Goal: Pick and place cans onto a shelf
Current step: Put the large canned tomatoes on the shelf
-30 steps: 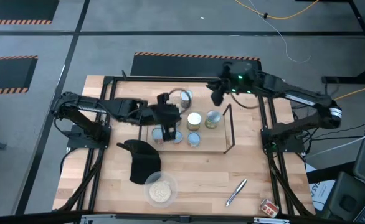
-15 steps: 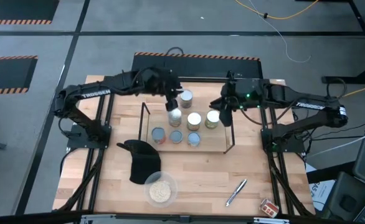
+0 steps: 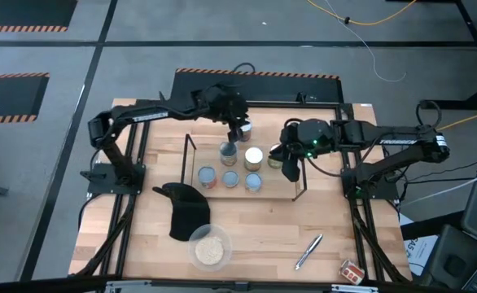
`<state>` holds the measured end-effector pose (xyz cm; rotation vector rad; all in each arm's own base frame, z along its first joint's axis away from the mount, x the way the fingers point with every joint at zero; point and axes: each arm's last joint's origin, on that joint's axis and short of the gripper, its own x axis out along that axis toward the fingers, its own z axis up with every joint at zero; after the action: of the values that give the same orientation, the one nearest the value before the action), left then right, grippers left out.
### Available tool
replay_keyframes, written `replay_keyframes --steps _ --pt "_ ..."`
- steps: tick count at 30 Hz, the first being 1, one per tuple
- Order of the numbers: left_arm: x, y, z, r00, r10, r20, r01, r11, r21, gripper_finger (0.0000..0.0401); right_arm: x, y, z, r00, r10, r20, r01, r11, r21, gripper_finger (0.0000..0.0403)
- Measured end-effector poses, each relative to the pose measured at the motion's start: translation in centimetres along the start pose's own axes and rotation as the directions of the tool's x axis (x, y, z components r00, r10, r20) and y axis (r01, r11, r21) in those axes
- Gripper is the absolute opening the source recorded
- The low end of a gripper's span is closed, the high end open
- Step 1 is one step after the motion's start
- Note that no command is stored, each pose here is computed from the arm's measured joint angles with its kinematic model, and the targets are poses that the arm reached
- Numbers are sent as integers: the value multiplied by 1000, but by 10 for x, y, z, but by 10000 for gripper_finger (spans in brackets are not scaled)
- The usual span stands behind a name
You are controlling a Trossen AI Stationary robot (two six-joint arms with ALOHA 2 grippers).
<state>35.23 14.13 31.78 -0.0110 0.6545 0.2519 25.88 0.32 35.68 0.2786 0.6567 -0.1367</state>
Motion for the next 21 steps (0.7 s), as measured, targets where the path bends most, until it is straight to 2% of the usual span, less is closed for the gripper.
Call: replay_keyframes --steps 4,11,21 --pt "27 1 -13 997 -7 -77 8 1000 20 132 0 4 -1 1000 12 -3 -12 1000 -11 75" --pt "66 1 -35 982 5 -188 2 999 37 135 0 6 -2 1000 19 -6 -19 1000 -18 75" --pt "94 2 -55 961 43 -274 -34 999 39 132 0 6 -2 1000 18 -7 -18 1000 -19 75"
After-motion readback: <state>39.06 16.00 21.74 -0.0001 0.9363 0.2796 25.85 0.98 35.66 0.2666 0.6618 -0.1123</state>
